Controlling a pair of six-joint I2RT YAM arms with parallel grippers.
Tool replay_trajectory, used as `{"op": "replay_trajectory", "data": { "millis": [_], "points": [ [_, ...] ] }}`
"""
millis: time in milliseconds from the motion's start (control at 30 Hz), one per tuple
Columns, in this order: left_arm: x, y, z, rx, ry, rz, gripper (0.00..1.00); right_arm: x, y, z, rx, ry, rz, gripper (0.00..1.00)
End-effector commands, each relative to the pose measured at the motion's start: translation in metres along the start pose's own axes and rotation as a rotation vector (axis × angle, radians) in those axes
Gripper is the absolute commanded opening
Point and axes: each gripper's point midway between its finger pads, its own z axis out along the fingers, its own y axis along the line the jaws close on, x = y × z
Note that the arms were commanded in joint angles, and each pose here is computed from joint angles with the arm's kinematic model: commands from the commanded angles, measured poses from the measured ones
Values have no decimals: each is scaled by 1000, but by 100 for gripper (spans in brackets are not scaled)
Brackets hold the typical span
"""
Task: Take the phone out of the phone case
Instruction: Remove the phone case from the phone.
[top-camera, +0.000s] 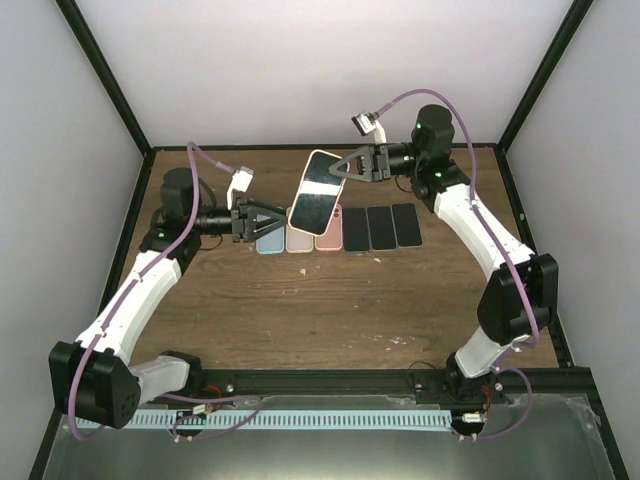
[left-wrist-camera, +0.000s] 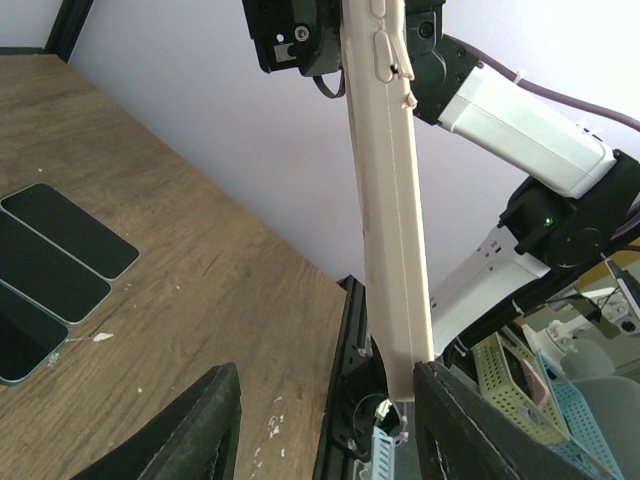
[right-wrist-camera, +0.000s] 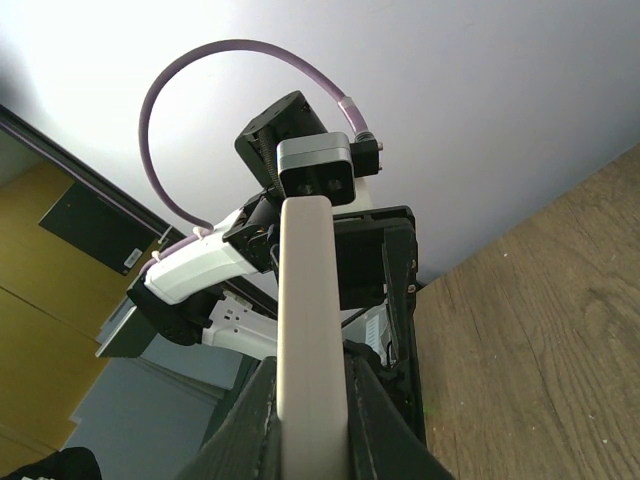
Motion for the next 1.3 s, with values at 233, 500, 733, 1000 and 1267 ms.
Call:
{"op": "replay_trajectory", "data": {
  "millis": [233,500,733,1000,1267],
  "points": [
    [8,-16,5,92,34,13,51,-4,16,-2,4,-16,-64,1],
    [9,-19,5,118,39,11,46,-3,15,-2,6,-16,-68,1],
    [10,-17,5,110,37,6,46,-2,13,-3,16,-21,-71,1],
    [12,-8,5,77,28,-2,43,-2,14,-3,14,-20,-69,1],
    [10,16,4,-17,7,-26,31,10,25,-4,-54,22,-70,1]
  ]
}}
